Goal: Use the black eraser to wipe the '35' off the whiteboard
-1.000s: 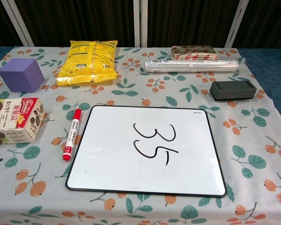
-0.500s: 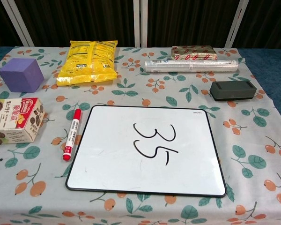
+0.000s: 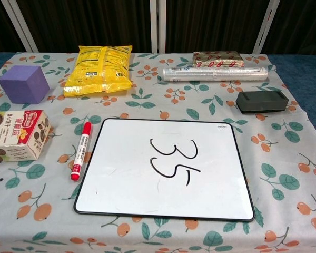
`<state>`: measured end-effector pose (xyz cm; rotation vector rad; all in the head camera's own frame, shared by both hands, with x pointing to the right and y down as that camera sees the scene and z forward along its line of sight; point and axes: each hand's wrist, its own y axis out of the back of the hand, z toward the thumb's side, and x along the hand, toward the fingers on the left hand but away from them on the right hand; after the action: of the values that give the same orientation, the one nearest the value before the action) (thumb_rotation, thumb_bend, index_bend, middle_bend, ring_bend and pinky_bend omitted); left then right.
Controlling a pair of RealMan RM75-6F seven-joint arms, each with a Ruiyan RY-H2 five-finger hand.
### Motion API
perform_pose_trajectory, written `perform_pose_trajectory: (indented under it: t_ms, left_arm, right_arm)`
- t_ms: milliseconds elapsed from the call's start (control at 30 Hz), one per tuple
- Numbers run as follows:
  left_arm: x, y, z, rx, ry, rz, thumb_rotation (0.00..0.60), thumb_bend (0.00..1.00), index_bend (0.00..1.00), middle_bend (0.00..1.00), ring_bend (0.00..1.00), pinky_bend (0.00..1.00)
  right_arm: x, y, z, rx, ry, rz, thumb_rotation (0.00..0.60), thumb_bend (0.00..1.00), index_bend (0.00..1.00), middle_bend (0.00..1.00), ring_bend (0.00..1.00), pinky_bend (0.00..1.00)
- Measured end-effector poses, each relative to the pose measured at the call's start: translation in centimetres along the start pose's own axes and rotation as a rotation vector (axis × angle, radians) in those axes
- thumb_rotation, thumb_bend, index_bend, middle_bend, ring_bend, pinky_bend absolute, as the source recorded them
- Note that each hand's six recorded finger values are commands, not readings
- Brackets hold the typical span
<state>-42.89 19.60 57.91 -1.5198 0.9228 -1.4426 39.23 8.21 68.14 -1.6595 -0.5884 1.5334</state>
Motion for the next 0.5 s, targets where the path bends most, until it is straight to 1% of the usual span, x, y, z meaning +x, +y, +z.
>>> perform_pose_trajectory:
  t_ms: [100, 267, 433, 500]
  left_arm:
    - [0.1, 0.0, 0.0, 0.000, 0.002, -0.001, 0.600, 0.00, 0.01, 0.03, 0.02, 0.14]
    - [0.1, -0.1, -0.1, -0.001, 0.005, -0.007, 0.600, 0.00, 0.01, 0.03, 0.02, 0.14]
    - [0.1, -0.3, -0.2, -0.001, 0.008, -0.017, 0.600, 0.00, 0.01, 0.03, 0.02, 0.14]
    - [0.1, -0.3, -0.3, -0.002, 0.011, -0.021, 0.600, 0.00, 0.01, 0.03, 0.02, 0.14]
  right_arm:
    - [-1.3, -0.5, 1.3, 0.025, 0.014, 0.026, 0.600, 0.18, 0.00, 0.00, 0.00, 0.00]
    - [-2.9, -1.4, 3.5, 0.004, 0.036, 0.074, 0.600, 0.18, 0.00, 0.00, 0.00, 0.00]
    - [-3.9, -2.0, 4.9, -0.026, 0.048, 0.087, 0.600, 0.19, 0.00, 0.00, 0.00, 0.00]
    - [-4.2, -2.1, 5.4, -0.037, 0.053, 0.088, 0.600, 0.19, 0.00, 0.03, 0.00, 0.02]
